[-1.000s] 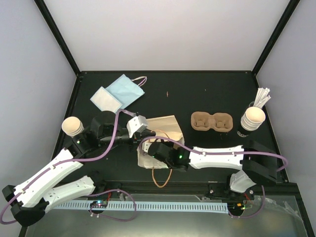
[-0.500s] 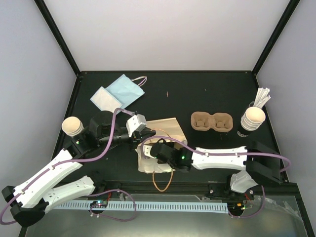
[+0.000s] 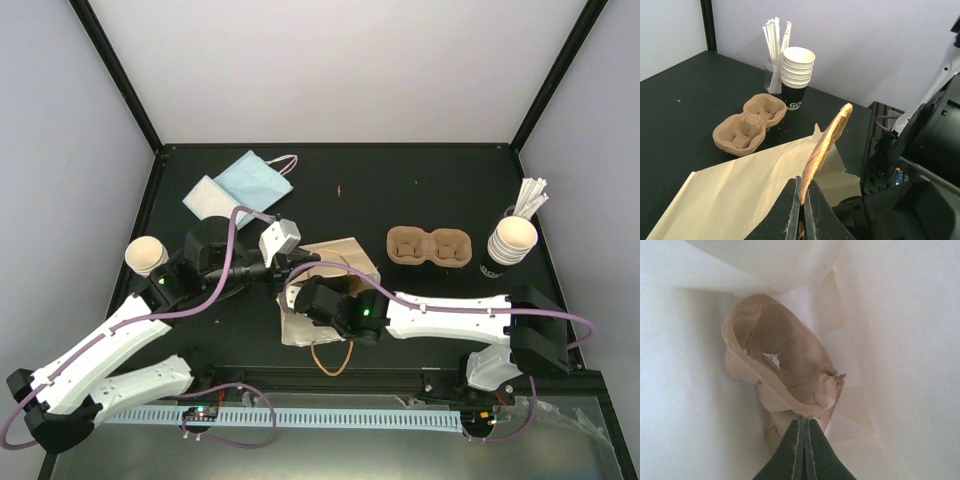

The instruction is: Pack the takeout coffee

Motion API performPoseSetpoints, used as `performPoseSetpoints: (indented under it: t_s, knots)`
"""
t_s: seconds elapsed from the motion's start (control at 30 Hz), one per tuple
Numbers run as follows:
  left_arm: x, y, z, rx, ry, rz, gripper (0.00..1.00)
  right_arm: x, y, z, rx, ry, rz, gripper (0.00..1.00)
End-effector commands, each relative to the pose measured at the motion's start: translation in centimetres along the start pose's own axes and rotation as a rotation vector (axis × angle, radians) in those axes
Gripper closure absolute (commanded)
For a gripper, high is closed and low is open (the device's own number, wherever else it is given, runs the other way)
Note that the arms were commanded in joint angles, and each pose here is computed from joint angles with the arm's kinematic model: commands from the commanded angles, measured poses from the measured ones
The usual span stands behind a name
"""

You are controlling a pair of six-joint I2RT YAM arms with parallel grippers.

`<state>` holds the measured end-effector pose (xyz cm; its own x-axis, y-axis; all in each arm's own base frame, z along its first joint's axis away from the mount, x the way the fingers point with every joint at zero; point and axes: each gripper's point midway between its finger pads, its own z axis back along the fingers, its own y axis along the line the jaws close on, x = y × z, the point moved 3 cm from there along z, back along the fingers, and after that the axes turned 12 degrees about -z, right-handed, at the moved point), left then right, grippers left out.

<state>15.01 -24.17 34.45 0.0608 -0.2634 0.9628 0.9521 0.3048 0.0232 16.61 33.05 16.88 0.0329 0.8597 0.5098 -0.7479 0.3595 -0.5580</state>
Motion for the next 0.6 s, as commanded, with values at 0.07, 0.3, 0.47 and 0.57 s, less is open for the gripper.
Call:
performPoseSetpoints:
  t_s: [0.07, 0.3, 0.47, 0.57]
  knots:
    - [2.2, -1.4, -0.1, -0.095, -0.063, 0.002, 0.98, -0.2, 0.2, -1.0, -0.039, 0.029, 0.123, 0.99]
    - [2.9, -2.4, 0.9, -0.139, -0.096, -0.013, 0.99, -0.5, 1.1, -3.9, -0.046, 0.056, 0.270, 0.99]
    - [2.4, -3.5, 1.4, -0.197, -0.084, -0.037, 0.98, -0.2, 0.5, -3.7, -0.069, 0.025, 0.216, 0.99]
    - [1.4, -3.6, 1.3, -0.202, -0.043, -0.033, 0.98, 0.0, 0.0, -3.2, -0.079, -0.008, 0.172, 0.99]
